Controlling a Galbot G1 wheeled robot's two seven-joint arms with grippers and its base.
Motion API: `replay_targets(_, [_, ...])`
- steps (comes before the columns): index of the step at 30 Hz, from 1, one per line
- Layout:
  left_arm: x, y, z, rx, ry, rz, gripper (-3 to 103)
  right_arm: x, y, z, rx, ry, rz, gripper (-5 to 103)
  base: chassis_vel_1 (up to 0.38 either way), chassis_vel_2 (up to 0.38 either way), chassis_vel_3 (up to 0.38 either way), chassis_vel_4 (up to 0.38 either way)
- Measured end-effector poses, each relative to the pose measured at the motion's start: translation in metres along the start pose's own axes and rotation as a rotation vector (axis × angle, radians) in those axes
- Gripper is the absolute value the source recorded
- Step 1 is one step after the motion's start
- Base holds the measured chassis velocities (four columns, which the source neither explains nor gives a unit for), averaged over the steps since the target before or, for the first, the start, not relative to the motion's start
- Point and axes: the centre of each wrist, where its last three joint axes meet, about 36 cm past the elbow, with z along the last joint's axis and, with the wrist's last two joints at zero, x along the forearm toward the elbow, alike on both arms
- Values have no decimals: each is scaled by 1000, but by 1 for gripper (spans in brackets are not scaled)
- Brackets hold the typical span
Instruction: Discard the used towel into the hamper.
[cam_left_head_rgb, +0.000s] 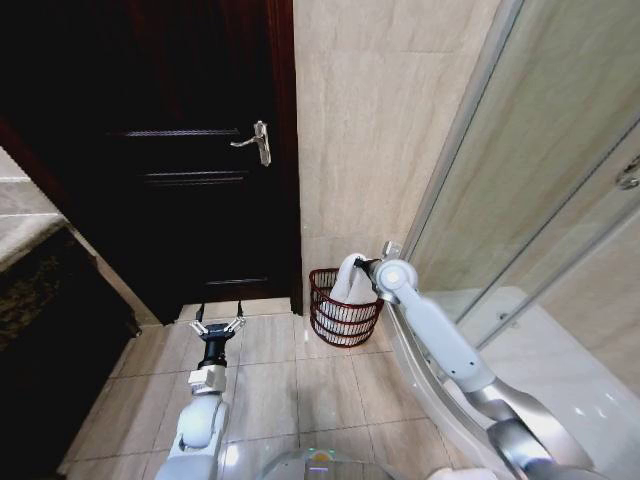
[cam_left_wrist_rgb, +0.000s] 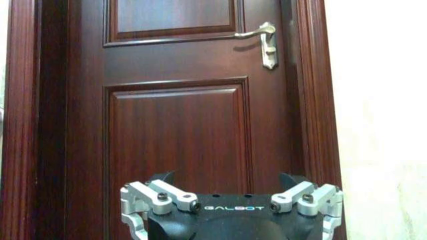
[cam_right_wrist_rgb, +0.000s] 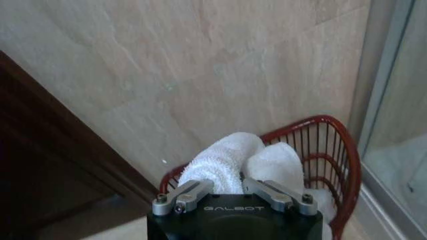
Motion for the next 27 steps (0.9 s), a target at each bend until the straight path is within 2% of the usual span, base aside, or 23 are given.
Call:
replay_targets(6, [0, 1, 5, 3, 9, -10, 100, 1, 3, -16, 8, 63, -9, 2, 0, 0, 0, 0])
replay_targets(13, [3, 7, 10, 3, 21, -20, 100, -17, -4, -36, 4, 107, -42, 2, 0, 0, 0, 0])
replay_targets(19, [-1, 6, 12, 7, 20, -22, 100, -33, -6, -42, 14, 97, -82, 2, 0, 0, 0, 0])
replay_targets(27, [-1, 3, 15, 15, 27, -27, 100, -61, -3, -54, 19, 92, -80, 2, 0, 0, 0, 0])
